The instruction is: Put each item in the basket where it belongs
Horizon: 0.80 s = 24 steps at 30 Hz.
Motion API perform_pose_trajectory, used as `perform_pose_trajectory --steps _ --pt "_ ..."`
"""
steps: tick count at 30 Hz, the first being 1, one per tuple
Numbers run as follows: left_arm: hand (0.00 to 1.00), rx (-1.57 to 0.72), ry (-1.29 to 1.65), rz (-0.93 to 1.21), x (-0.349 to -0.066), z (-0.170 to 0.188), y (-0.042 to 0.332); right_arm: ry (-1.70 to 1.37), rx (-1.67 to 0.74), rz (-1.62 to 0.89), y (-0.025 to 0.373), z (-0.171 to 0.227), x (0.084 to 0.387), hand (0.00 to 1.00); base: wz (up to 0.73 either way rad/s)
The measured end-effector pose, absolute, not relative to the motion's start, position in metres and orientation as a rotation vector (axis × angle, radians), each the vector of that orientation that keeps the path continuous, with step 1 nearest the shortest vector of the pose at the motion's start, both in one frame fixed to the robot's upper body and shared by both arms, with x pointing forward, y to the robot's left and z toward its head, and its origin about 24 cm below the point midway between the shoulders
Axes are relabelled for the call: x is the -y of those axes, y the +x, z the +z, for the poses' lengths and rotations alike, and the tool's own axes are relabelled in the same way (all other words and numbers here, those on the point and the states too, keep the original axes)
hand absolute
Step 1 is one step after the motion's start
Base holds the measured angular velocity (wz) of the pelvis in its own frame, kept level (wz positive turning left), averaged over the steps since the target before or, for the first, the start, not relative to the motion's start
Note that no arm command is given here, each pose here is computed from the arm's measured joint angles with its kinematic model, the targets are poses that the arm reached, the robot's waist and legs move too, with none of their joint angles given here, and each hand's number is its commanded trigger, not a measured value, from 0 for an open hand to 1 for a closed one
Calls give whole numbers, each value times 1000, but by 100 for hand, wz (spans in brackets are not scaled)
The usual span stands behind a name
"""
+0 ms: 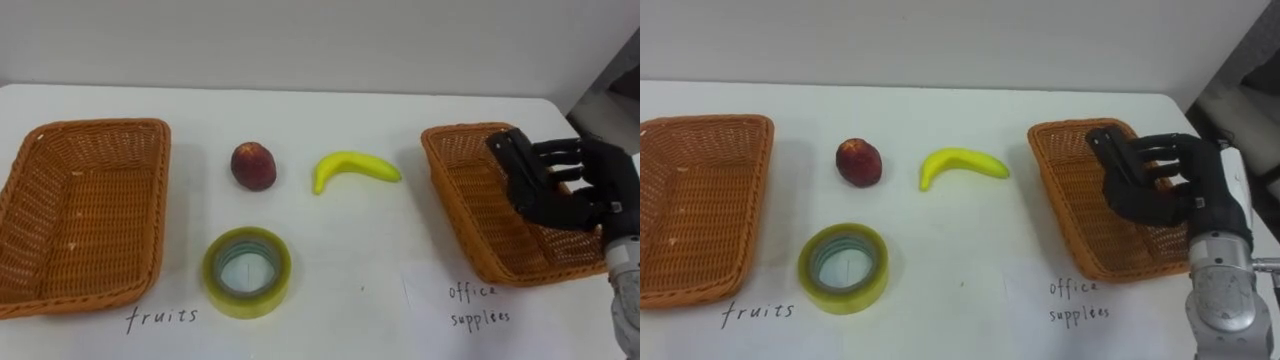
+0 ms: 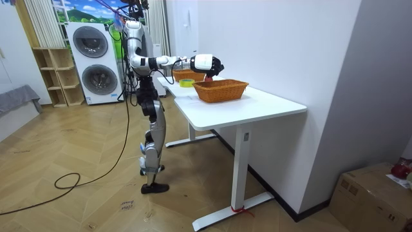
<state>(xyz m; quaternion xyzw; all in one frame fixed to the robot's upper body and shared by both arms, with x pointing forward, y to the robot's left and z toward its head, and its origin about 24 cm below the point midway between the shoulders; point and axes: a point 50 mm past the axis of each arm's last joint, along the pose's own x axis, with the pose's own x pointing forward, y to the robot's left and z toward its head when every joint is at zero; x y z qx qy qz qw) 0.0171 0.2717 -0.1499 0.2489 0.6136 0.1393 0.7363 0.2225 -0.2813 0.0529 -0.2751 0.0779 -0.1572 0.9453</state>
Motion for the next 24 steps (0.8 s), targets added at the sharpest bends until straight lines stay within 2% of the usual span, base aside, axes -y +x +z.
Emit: perform_pose_trajectory --steps 9,10,11,13,24 --pt "0 -1357 535 326 -274 -149 13 -615 -224 -276 213 43 283 99 0" --pt "0 -1358 531 331 -274 -149 13 -621 -227 -267 213 43 283 78 0" --pt "0 -1358 528 335 -275 -149 13 -627 -230 -261 213 43 282 33 0" --pt "0 -1360 525 339 -275 -149 12 -634 -236 -247 213 42 282 0 0" --pt "0 -1367 521 336 -275 -149 10 -637 -255 -208 213 42 282 0 0"
